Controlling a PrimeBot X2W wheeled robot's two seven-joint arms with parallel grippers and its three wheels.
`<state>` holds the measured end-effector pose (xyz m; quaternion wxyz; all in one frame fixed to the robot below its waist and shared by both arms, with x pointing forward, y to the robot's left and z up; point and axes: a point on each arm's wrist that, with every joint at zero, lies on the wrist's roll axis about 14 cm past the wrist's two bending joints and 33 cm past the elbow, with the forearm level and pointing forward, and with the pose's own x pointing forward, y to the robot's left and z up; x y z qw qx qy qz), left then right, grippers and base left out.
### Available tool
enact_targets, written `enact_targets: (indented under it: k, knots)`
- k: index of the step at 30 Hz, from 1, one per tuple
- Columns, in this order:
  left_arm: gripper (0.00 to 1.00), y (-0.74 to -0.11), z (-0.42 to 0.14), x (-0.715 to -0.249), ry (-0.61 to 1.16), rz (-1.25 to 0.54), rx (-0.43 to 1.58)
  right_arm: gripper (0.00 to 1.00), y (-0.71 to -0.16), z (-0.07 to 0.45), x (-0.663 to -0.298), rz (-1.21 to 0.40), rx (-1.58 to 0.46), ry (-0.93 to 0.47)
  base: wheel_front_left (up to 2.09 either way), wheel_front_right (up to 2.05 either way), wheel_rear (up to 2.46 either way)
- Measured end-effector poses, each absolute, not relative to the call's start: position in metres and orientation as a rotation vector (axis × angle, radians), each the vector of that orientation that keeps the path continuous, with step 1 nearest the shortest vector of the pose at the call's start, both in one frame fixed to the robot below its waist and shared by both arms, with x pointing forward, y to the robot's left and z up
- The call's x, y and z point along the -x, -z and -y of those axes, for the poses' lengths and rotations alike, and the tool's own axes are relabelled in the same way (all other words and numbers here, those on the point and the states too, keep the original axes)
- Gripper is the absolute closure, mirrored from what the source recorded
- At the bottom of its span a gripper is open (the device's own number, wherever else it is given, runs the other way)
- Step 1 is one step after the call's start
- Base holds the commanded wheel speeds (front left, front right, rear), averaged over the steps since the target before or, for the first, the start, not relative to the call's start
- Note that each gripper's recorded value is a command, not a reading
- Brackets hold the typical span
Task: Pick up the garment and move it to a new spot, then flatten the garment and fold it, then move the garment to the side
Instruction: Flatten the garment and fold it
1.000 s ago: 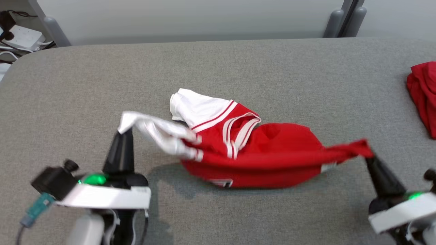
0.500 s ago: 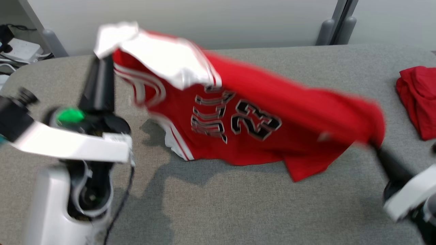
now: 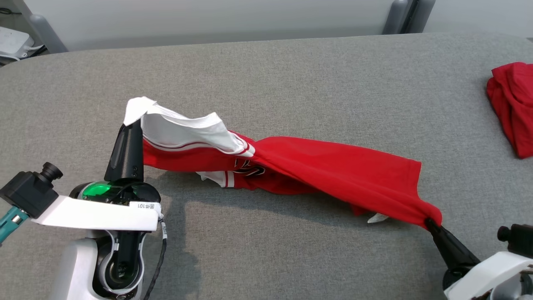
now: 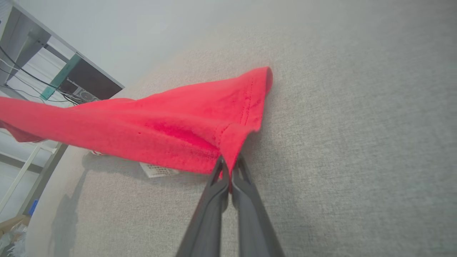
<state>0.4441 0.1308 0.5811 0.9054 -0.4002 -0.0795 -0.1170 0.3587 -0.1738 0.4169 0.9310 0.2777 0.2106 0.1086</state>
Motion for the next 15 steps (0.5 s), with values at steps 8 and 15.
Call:
enact_targets:
  k: [8,15]
  knots:
    - [1.0,-0.571,-0.138,-0.45,0.193,0.19,0.841,0.0,-0.4,0.173,-0.357,-0.357,-0.409,-0.21,0.0,0.0,0.0]
    - [1.0,-0.564,-0.145,-0.455,0.16,0.2,0.845,0.0,-0.403,0.14,-0.335,-0.332,-0.495,-0.21,0.0,0.0,0.0]
